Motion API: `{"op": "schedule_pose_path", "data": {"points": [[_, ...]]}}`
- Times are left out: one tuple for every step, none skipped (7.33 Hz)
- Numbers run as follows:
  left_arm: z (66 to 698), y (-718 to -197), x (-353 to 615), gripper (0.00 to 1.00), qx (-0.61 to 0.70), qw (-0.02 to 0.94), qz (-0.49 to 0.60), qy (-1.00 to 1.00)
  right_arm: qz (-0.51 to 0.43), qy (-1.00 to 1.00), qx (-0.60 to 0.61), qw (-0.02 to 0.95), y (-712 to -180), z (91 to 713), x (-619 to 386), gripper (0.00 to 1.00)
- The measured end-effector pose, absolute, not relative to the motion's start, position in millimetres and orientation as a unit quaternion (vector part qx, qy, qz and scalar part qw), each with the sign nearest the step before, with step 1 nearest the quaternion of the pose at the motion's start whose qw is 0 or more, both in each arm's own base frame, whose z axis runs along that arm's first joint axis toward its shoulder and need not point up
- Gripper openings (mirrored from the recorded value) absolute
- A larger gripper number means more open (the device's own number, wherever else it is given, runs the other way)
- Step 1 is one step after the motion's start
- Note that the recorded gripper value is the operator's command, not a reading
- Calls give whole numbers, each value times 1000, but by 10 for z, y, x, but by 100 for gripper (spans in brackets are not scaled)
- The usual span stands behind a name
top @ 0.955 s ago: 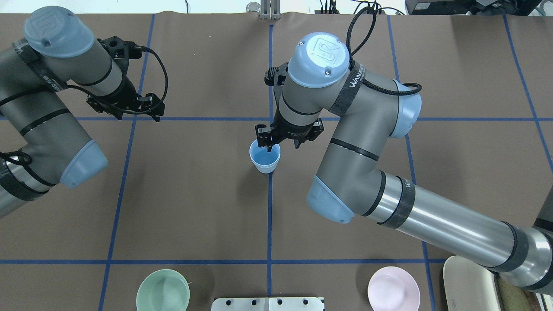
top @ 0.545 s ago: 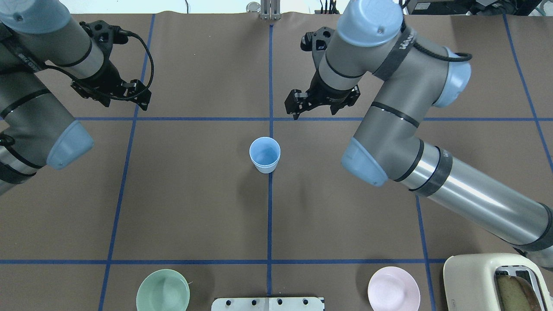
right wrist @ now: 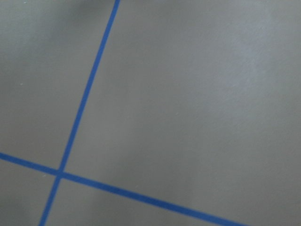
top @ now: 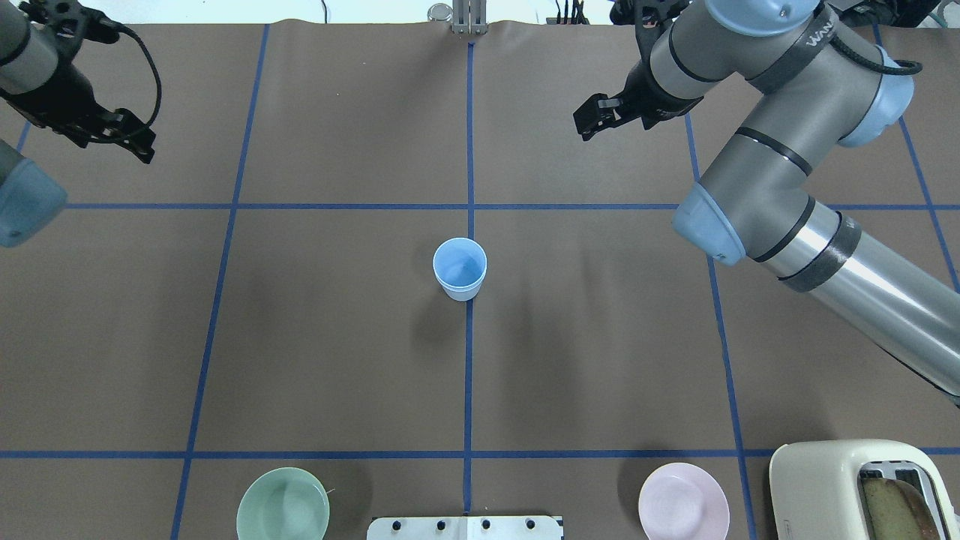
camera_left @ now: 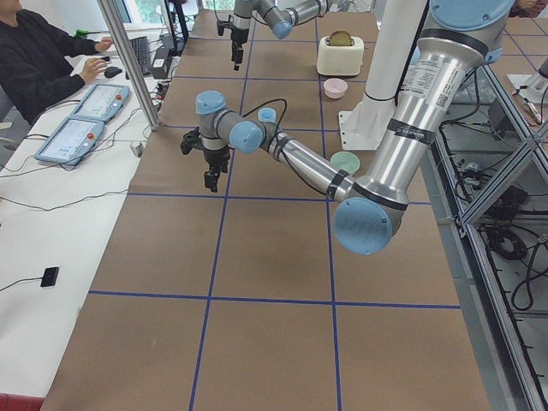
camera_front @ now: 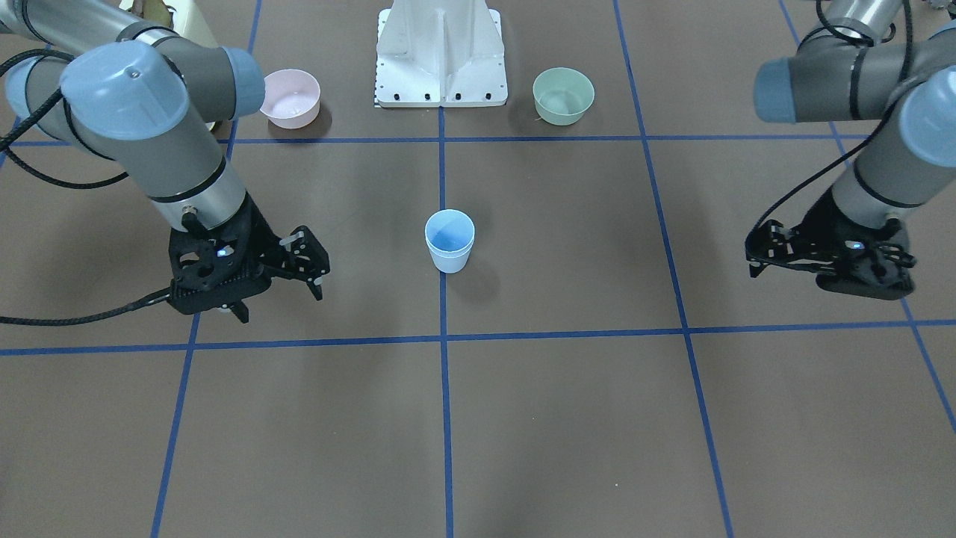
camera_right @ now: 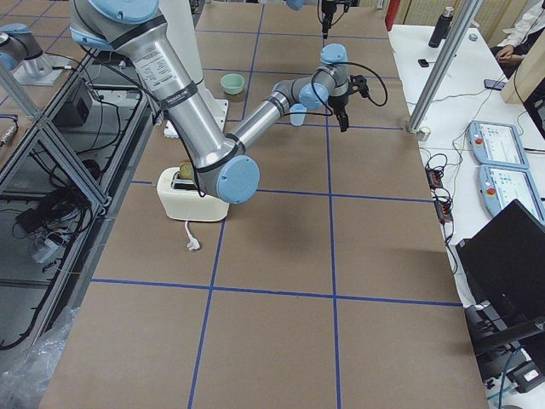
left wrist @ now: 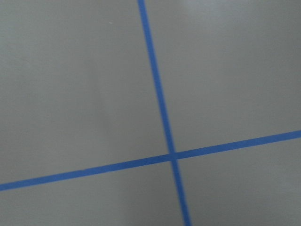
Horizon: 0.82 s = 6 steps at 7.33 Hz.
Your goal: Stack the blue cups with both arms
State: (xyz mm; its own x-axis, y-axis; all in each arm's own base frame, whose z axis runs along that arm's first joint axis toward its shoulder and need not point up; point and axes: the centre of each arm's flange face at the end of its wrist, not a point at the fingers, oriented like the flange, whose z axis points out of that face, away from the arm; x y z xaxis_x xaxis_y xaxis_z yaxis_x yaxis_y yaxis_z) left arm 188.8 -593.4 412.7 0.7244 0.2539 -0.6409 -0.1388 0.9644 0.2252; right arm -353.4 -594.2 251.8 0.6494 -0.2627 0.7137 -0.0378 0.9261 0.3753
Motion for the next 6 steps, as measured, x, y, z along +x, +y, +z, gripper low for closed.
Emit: {"op": "schedule_pose_path", "data": {"points": [[4417,-6017,1496,100,81,924,119,353,-58,-401,185,895,-6110,2691,-3347,100],[4742,-6100,1065,100,81,926,123,347,-43,-391,177,902,-6245,2913,-3115,100],[5046,-6158,651,100,80,929,121,341,-26,-391,159,906,-6352,3154,-2832,100],[5320,-6193,258,100,80,931,120,335,-5,-400,131,907,-6440,3451,-2443,100],[5573,-6186,-57,100,78,932,123,330,11,-406,111,907,-6481,3786,-1974,100],[5796,-6128,-285,100,75,933,129,328,6,-404,105,909,-6461,4161,-1477,100]]}}
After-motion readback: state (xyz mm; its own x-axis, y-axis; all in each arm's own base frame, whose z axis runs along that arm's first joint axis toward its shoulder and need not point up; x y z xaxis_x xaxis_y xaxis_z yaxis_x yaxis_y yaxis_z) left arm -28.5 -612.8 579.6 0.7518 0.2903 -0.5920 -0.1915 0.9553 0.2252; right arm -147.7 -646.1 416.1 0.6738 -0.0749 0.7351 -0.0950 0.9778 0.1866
